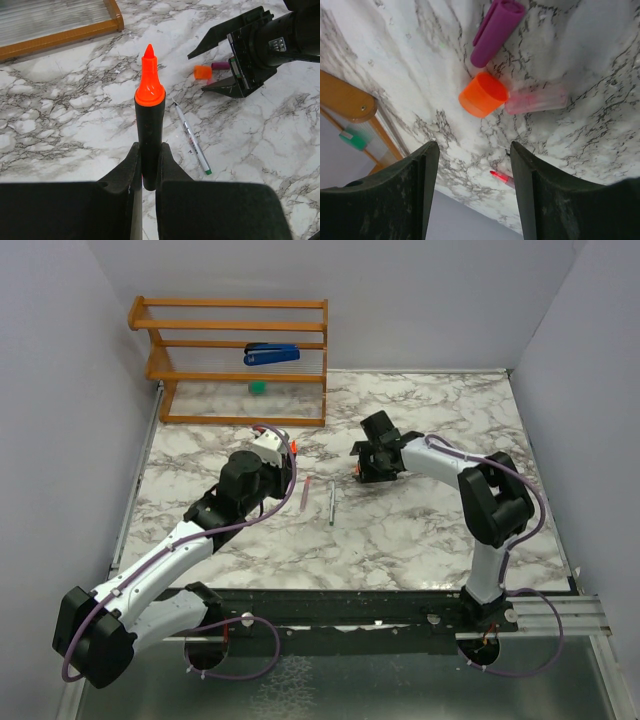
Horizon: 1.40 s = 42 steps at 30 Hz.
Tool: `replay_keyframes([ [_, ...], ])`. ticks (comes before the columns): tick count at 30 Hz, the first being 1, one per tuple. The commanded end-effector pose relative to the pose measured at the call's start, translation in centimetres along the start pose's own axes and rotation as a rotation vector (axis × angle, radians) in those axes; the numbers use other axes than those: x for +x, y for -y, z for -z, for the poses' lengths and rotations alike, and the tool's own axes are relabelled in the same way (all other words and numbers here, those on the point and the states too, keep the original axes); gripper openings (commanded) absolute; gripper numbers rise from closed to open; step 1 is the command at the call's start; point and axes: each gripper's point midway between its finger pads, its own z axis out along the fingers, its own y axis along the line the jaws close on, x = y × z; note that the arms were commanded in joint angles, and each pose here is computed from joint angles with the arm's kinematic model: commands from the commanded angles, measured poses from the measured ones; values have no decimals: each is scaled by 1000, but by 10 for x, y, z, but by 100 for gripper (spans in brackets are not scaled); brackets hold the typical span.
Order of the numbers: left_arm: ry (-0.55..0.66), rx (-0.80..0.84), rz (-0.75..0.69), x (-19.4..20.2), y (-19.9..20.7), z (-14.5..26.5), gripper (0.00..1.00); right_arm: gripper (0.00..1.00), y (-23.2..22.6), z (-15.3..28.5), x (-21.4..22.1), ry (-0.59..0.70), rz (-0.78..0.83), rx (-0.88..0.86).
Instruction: Insert the pens into the pen caps
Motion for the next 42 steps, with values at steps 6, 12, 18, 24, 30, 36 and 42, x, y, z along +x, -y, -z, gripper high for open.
replay_keyframes([
  [6, 19, -16, -15, -15, -3, 1, 0, 61, 0, -11, -27, 72, -82, 50],
  [12, 16, -9, -20, -14, -1, 0, 0, 61, -1, -15, -41, 88, -105, 57],
  [18, 9, -13, -26, -13, -2, -1, 0, 61, 1, -23, -41, 78, -102, 77],
  [24, 3, -17, -30, -12, -3, -2, 0, 60, 4, -30, -37, 64, -98, 89],
  [30, 0, -19, -32, -11, -4, -2, 0, 59, 8, -33, -37, 58, -97, 99],
  [36, -5, -21, -35, -10, -4, -2, 0, 57, 9, -36, -35, 47, -96, 108],
  [42, -10, -20, -38, -9, -4, -2, 0, 56, 14, -39, -31, 28, -94, 135],
])
